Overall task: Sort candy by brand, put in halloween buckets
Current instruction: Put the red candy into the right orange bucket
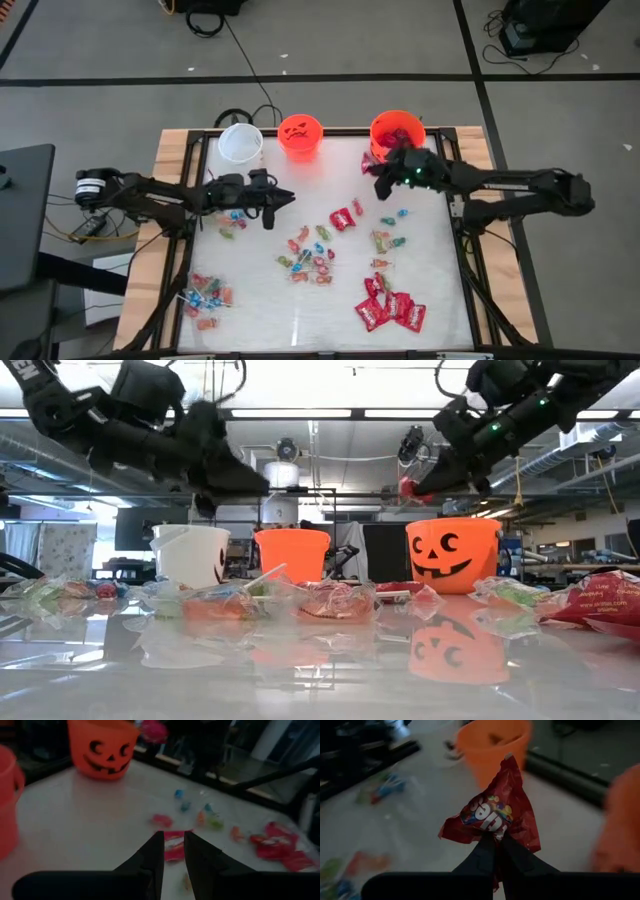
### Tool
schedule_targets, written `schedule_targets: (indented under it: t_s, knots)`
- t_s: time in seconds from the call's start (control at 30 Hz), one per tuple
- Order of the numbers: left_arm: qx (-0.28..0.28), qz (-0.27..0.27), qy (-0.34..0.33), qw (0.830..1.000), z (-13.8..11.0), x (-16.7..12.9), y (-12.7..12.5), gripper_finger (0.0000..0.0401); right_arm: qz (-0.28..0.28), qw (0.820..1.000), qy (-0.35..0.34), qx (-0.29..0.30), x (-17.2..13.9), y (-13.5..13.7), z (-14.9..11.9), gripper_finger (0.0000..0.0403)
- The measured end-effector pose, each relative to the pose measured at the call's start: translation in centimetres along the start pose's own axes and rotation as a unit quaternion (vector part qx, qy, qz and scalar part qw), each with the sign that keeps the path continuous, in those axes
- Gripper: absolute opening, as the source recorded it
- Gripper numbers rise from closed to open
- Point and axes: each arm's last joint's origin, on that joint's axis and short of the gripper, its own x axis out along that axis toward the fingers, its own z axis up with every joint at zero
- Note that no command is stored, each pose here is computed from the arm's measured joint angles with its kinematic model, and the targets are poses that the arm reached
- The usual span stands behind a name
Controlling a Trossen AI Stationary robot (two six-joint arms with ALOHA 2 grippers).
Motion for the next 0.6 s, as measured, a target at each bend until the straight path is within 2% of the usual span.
schedule_targets:
  t_s: [0.13,0.23,0.33,0.37,0.47,0.6]
  knots:
    - [0.010,0.001,-0.018,1.000,0.9,-0.8,-0.3,0.0080,-0.056,0.997,-0.044,-0.004,-0.9,-2.0,1.3,0.0019]
    - [0.012,0.013,-0.009,1.000,0.7,-0.9,-0.2,0.0080,-0.142,0.987,-0.072,-0.004,-1.4,-3.9,2.5,0.0019]
    - [0.003,0.020,0.009,1.000,0.0,-0.4,0.0,0.0080,-0.211,0.975,-0.064,0.013,-1.0,-6.2,2.6,0.0019]
    - [0.001,0.023,0.018,1.000,-0.3,-0.2,0.1,0.0080,-0.214,0.975,-0.049,0.020,-0.7,-6.9,2.4,0.0021]
    - [0.000,0.025,0.023,0.999,-0.7,0.2,0.2,0.0080,-0.167,0.986,-0.013,0.024,0.2,-8.1,2.1,0.0037]
    - [0.000,0.028,0.032,0.999,-1.1,0.5,0.3,0.0080,-0.141,0.989,-0.014,0.031,0.1,-8.6,2.7,0.0081]
